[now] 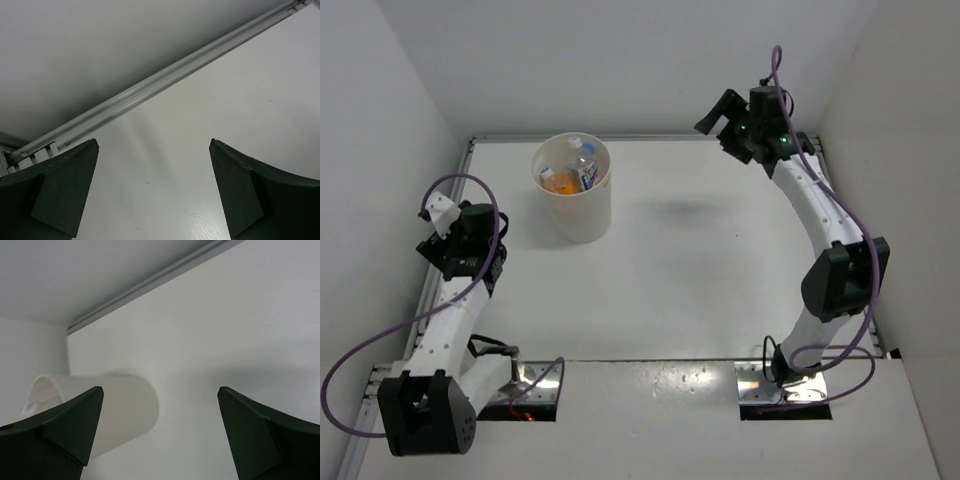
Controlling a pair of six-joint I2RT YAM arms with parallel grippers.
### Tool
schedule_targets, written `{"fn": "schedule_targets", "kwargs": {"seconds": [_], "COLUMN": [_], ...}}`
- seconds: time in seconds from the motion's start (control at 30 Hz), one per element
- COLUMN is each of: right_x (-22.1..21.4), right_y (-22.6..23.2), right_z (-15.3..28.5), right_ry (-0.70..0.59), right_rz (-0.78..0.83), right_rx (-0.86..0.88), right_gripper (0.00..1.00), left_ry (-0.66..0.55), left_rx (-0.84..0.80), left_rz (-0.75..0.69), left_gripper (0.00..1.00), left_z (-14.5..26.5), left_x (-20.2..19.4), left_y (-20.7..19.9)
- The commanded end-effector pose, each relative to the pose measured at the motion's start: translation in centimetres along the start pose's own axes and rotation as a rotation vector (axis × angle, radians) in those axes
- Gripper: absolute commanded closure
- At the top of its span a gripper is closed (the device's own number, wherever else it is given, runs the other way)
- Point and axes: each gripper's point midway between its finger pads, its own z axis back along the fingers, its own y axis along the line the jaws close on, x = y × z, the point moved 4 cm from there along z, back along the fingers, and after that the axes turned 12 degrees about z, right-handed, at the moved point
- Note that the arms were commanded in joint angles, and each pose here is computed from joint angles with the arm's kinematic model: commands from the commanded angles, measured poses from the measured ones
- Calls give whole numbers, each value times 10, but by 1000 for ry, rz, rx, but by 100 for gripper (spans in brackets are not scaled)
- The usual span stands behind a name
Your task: Put the plastic bottles in the bin
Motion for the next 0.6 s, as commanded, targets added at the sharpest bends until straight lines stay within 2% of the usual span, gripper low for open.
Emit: {"fn": "schedule_targets", "kwargs": {"seconds": [0.0,0.1,0.13,0.37,0.57], "right_x": [30,38,40,29,8], "right_y": [-39,-53,-54,-92,-108], "right_z": [47,75,79,87,89], "right_ry": [-140,-226,-239,-231,-205], "right_rz": [91,112,136,292,359], "right_rx": [-306,-393,-403,-575,-572], "right_gripper": [2,0,0,0,0], "left_ry": [-9,-11,13,98,157], "left_rx": [57,69,27,-61,-110], "left_rz": [12,38,51,8,82], "left_gripper": [0,0,0,0,0], "left_z": [-9,-9,-9,-19,-27], "left_x": [3,6,4,-14,-21], "left_y": [5,3,-4,-29,-57]}}
